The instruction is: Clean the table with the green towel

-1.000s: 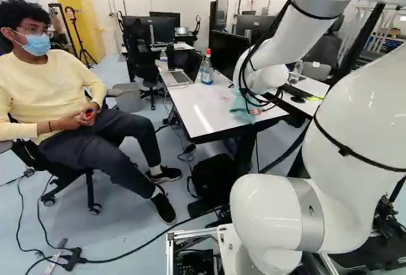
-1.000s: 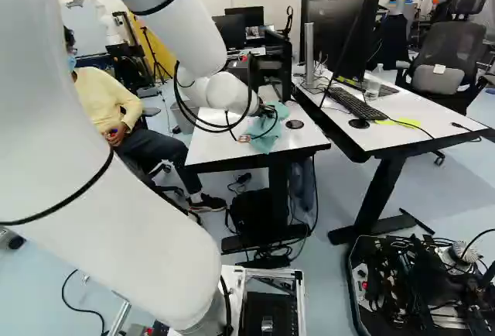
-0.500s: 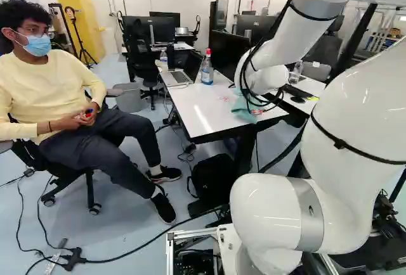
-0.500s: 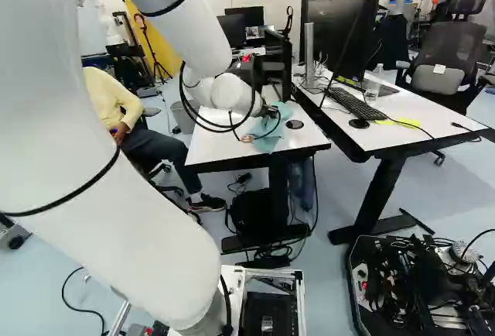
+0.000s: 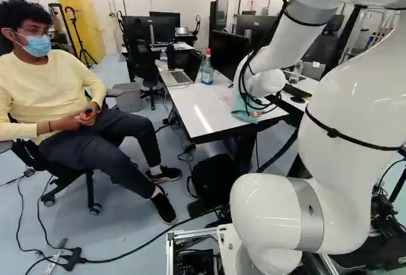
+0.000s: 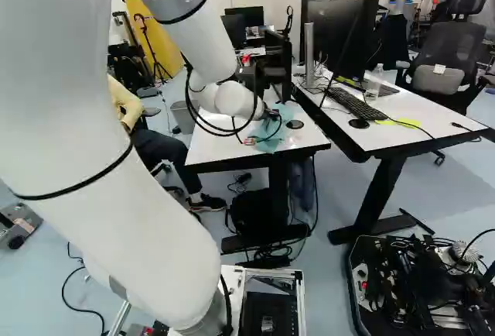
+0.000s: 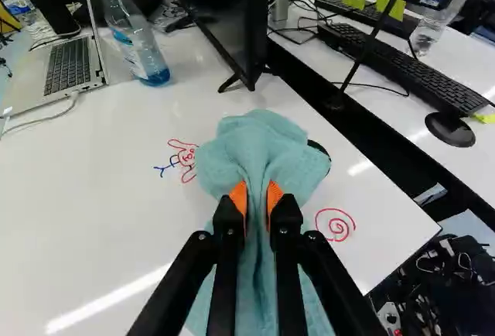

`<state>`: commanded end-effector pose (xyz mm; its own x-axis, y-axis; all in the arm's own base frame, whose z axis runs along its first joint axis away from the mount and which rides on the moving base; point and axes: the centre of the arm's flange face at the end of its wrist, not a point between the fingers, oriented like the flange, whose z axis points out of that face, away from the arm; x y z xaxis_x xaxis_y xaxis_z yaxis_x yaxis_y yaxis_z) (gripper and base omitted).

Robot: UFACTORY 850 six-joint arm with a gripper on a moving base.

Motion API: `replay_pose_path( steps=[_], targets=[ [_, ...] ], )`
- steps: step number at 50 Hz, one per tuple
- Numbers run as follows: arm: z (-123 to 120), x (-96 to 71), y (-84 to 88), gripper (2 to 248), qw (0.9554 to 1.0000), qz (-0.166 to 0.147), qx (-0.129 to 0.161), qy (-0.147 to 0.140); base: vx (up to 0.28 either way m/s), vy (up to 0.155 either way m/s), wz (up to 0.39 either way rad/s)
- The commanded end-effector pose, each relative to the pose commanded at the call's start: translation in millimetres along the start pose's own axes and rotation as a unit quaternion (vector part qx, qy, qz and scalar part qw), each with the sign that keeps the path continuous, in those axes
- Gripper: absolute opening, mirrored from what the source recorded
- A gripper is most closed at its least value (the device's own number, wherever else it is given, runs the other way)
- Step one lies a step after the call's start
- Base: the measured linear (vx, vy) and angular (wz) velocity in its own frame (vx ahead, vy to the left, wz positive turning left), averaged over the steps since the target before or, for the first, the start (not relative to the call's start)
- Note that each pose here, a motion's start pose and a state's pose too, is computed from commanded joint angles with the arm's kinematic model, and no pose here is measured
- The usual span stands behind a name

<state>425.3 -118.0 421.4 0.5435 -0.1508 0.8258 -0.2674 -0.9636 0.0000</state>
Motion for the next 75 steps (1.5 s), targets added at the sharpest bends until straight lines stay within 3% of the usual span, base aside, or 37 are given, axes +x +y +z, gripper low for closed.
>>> replay_pose_path(
  steps=[38, 75],
  targets=[
    [7, -6.4, 0.0, 50, 0.9999, 0.0, 0.0, -0.013, 0.0, 0.0, 0.0],
    [6, -12.9, 0.0, 50, 0.9988, 0.0, 0.0, -0.049, 0.0, 0.0, 0.0]
  ],
)
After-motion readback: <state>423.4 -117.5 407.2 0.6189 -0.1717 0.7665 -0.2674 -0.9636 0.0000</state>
